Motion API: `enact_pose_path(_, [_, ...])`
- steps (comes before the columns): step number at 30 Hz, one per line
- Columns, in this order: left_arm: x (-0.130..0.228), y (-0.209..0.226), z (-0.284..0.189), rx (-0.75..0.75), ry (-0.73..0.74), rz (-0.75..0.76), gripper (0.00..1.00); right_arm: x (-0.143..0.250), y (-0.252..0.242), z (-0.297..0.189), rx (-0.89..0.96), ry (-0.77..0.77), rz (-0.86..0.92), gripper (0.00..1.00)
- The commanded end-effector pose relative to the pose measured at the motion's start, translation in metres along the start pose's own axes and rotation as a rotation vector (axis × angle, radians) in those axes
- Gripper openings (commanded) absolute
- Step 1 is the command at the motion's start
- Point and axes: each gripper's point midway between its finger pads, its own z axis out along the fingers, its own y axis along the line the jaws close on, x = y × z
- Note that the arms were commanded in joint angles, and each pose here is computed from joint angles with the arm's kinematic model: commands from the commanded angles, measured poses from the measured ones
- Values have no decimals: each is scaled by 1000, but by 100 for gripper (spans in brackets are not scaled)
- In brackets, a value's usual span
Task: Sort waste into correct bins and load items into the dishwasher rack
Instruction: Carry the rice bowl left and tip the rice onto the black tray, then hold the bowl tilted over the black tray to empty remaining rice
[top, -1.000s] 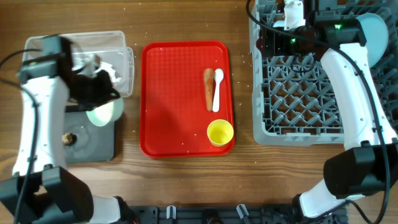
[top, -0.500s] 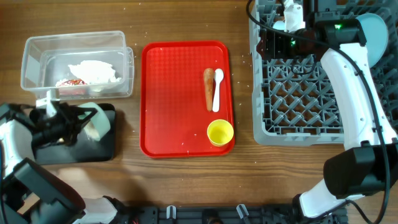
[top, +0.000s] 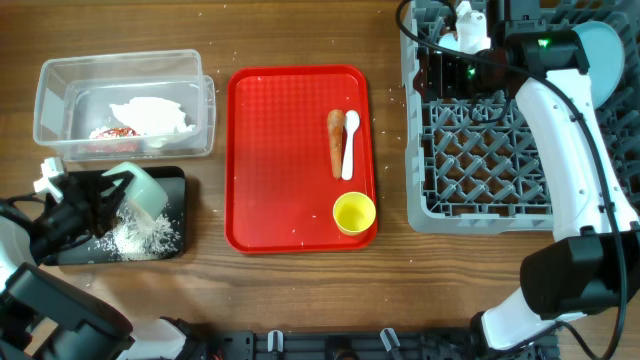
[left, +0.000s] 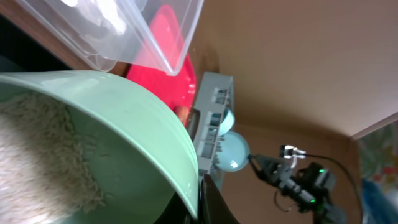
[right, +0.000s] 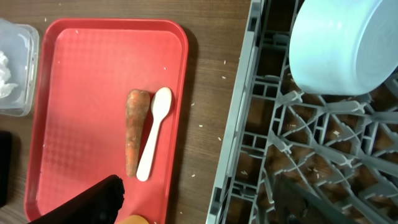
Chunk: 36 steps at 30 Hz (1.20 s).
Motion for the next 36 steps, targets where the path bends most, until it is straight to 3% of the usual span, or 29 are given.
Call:
enact_pose_path(1, [-5,-11,-10,77,-45,-5,4,2,3,-1,-19,5,10,80])
enact_pose_path(15, [-13,-22,-38,188,-146,-116,4,2,3,-1,-19,4,10,80])
enact_pose_path(25, [-15,-27,-39,219,-156,-90,4,2,3,-1,-19,4,10,80])
enact_pose_path(36, [-19,-32,-41,226,-201,196,4,2,3,-1,-19,4,11,79])
